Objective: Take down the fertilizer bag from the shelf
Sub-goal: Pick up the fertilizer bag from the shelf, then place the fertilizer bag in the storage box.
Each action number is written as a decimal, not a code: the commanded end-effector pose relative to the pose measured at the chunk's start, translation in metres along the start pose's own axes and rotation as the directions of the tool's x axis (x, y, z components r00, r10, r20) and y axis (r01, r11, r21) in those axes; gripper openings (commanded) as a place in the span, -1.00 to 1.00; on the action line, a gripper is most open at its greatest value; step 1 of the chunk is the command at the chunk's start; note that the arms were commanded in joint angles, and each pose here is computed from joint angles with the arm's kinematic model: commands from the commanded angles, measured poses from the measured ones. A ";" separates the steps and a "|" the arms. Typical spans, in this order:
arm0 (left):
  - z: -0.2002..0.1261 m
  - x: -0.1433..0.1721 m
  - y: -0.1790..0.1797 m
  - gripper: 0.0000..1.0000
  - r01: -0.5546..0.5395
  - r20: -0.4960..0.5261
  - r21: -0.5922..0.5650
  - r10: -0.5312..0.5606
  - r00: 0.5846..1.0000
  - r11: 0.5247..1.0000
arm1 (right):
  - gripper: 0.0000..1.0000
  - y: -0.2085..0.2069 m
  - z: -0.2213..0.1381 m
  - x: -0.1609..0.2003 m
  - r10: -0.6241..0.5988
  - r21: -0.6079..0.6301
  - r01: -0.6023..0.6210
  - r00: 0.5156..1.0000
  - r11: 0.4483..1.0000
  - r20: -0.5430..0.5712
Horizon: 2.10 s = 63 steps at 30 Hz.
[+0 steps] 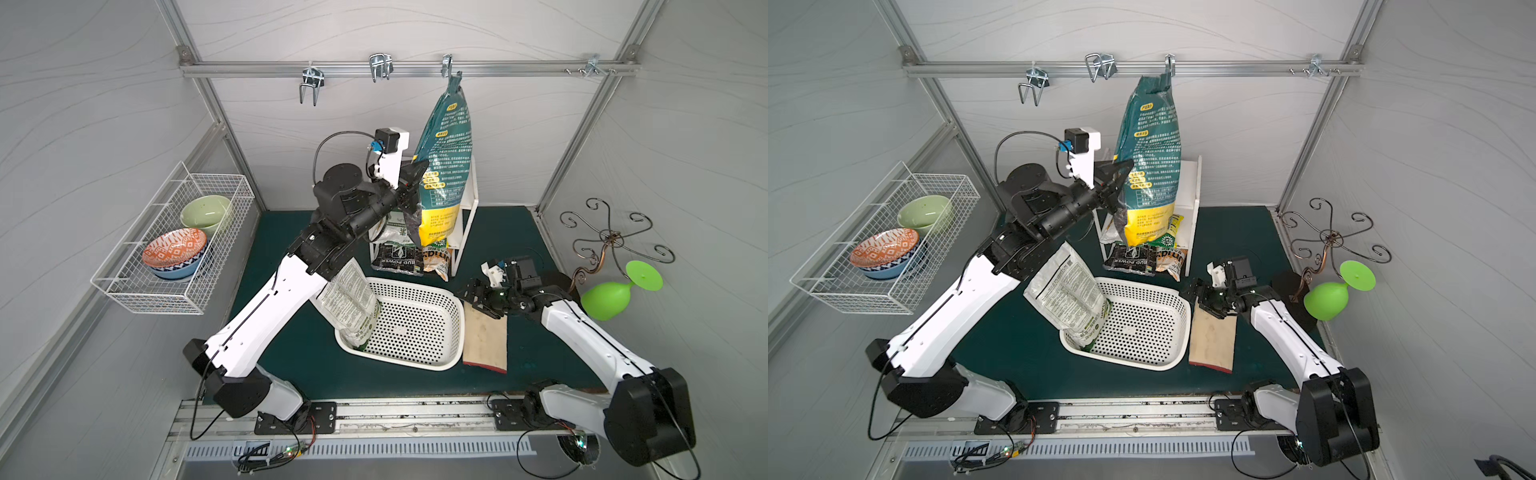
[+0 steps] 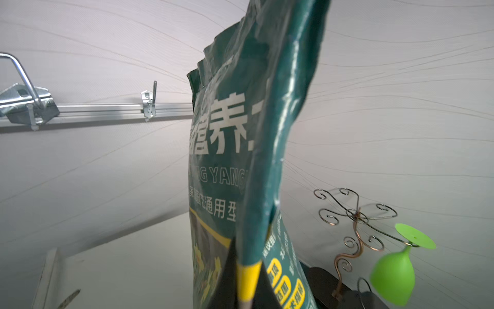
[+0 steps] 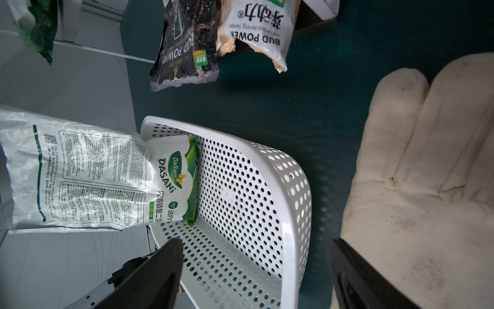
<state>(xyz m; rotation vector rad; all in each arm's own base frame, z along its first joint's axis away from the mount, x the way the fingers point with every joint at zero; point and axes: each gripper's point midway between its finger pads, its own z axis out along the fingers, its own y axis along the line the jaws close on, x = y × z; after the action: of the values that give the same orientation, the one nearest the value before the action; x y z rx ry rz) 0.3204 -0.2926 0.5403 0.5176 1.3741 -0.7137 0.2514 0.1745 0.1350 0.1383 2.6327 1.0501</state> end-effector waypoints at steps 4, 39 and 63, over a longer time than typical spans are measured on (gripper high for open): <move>-0.081 -0.079 -0.017 -1.00 0.013 0.337 0.069 -0.035 0.941 0.998 | 0.72 0.005 0.001 0.022 -0.027 -0.008 0.027 0.998 1.000 -0.048; -0.097 0.188 0.035 -1.00 0.167 0.128 -0.117 -0.152 0.980 0.979 | -0.15 -0.022 0.029 0.043 0.069 0.056 -0.062 0.988 0.997 -0.137; -0.199 0.347 0.068 -0.52 0.328 -0.140 -0.458 -0.432 0.891 0.826 | -0.16 -0.022 0.035 0.038 0.075 0.072 -0.065 0.986 0.995 -0.152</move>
<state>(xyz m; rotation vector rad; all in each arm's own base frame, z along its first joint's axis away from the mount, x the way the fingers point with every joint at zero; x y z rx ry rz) 0.2451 -0.1686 0.1825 0.0233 1.7532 -0.7212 0.2219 0.1851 0.0794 0.1989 2.8403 1.0281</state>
